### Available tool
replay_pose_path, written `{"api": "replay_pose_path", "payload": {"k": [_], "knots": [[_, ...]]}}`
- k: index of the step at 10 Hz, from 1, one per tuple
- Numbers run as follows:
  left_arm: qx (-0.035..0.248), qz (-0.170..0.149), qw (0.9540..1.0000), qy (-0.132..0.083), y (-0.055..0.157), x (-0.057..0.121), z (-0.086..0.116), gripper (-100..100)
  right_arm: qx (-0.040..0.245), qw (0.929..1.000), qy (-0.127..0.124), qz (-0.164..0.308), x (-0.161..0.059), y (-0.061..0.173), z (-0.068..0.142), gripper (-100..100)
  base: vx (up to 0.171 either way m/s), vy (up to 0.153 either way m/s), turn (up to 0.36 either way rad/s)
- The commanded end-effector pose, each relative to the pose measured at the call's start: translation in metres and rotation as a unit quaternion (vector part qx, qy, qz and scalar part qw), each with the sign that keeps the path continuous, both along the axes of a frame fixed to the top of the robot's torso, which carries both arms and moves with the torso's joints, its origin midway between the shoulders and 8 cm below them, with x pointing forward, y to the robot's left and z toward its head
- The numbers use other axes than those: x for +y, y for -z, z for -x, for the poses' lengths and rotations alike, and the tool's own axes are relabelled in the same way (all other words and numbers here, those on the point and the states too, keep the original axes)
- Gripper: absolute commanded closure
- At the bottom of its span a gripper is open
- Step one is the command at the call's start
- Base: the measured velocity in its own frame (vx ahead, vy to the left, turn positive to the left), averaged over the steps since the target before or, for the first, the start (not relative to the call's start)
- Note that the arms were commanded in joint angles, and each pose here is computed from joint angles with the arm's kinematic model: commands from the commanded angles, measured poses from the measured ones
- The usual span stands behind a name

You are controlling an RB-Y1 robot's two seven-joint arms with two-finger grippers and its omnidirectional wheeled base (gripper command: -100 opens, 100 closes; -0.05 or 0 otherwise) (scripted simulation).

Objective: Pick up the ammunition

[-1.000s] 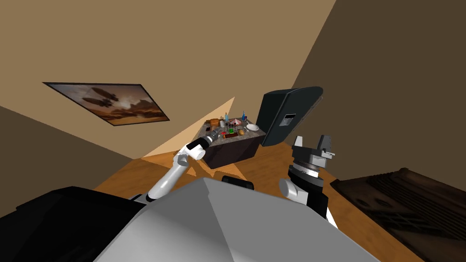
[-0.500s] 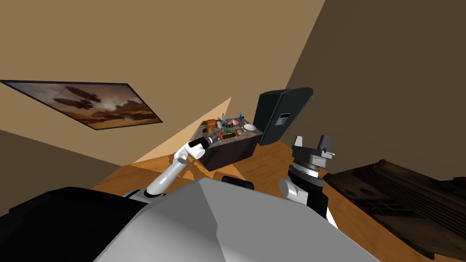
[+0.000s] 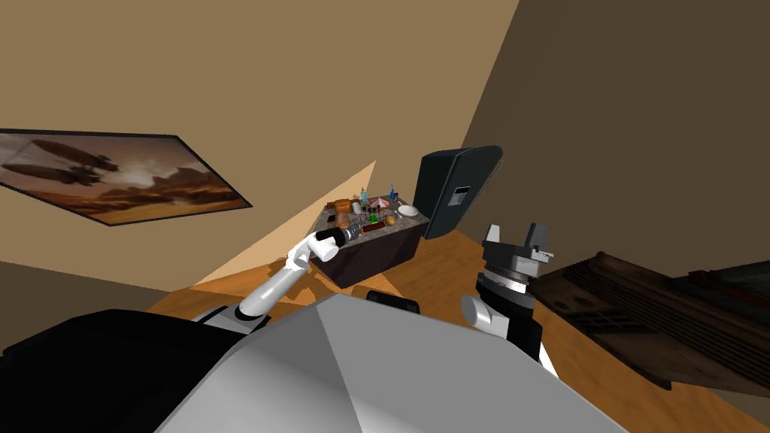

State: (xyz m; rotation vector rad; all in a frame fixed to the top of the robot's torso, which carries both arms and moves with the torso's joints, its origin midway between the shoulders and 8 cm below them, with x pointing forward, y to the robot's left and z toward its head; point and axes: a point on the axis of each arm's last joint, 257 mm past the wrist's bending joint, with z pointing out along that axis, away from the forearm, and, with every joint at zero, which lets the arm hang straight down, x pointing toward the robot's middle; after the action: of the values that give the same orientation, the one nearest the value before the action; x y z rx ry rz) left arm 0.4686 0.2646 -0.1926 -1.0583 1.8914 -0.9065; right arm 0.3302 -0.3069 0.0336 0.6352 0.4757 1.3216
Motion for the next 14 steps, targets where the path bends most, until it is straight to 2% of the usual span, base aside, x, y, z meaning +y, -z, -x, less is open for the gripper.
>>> {"api": "replay_pose_path", "payload": {"k": [1, 2, 3, 4, 5, 6, 7, 8, 9, 11, 12, 14], "knots": [[0.021, -0.011, 0.9997, -0.001, 0.01, 0.003, 0.003, -100, 0.0, 1.0, 0.0, 0.0, 0.0, 0.0, 0.0, 0, 0.054, 0.019, -0.085], [0.047, -0.026, 0.9986, 0.001, 0.024, 0.009, 0.007, -100, 0.0, 1.0, 0.0, 0.0, 0.0, 0.0, 0.0, 0, 0.067, 0.022, -0.154], [0.054, -0.029, 0.9981, -0.001, 0.027, 0.01, 0.009, -100, 0.0, 1.0, 0.0, 0.0, 0.0, 0.0, 0.0, 0, 0.052, 0.018, -0.081], [0.08, -0.044, 0.9958, 0.0, 0.041, 0.017, 0.015, -100, 0.0, 1.0, 0.0, 0.0, 0.0, 0.0, 0.0, 0, 0.053, 0.02, -0.133], [0.086, -0.047, 0.9952, -0.002, 0.043, 0.019, 0.017, -100, 0.0, 1.0, 0.0, 0.0, 0.0, 0.0, 0.0, 0, 0.047, 0.023, -0.09], [0.115, -0.063, 0.9914, -0.003, 0.057, 0.027, 0.024, -100, 0.0, 1.0, 0.0, 0.0, 0.0, 0.0, 0.0, 0, 0.054, 0.012, -0.16], [0.118, -0.064, 0.9909, -0.003, 0.059, 0.028, 0.025, -100, 0.0, 1.0, 0.0, 0.0, 0.0, 0.0, 0.0, 0, 0.05, 0.019, -0.07], [0.146, -0.081, 0.9859, -0.005, 0.072, 0.037, 0.033, -100, 0.0, 1.0, 0.0, 0.0, 0.0, 0.0, 0.0, 0, 0.063, 0.029, -0.139], [0.148, -0.082, 0.9856, -0.006, 0.073, 0.038, 0.034, -100, 0.0, 1.0, 0.0, 0.0, 0.0, 0.0, 0.0, 0, 0.054, 0.025, -0.071], [0.197, -0.111, 0.9741, -0.009, 0.094, 0.056, 0.05, -100, 0.0, 1.0, 0.0, 0.0, 0.0, 0.0, 0.0, 0, 0.073, 0.028, -0.171], [0.204, -0.114, 0.9723, -0.011, 0.096, 0.058, 0.052, -100, 0.0, 1.0, 0.0, 0.0, 0.0, 0.0, 0.0, 0, 0.056, 0.04, -0.074], [0.251, -0.143, 0.9573, -0.017, 0.113, 0.078, 0.07, -100, 0.0, 1.0, 0.0, 0.0, 0.0, 0.0, 0.0, 0, 0.064, 0.047, -0.144]]}}
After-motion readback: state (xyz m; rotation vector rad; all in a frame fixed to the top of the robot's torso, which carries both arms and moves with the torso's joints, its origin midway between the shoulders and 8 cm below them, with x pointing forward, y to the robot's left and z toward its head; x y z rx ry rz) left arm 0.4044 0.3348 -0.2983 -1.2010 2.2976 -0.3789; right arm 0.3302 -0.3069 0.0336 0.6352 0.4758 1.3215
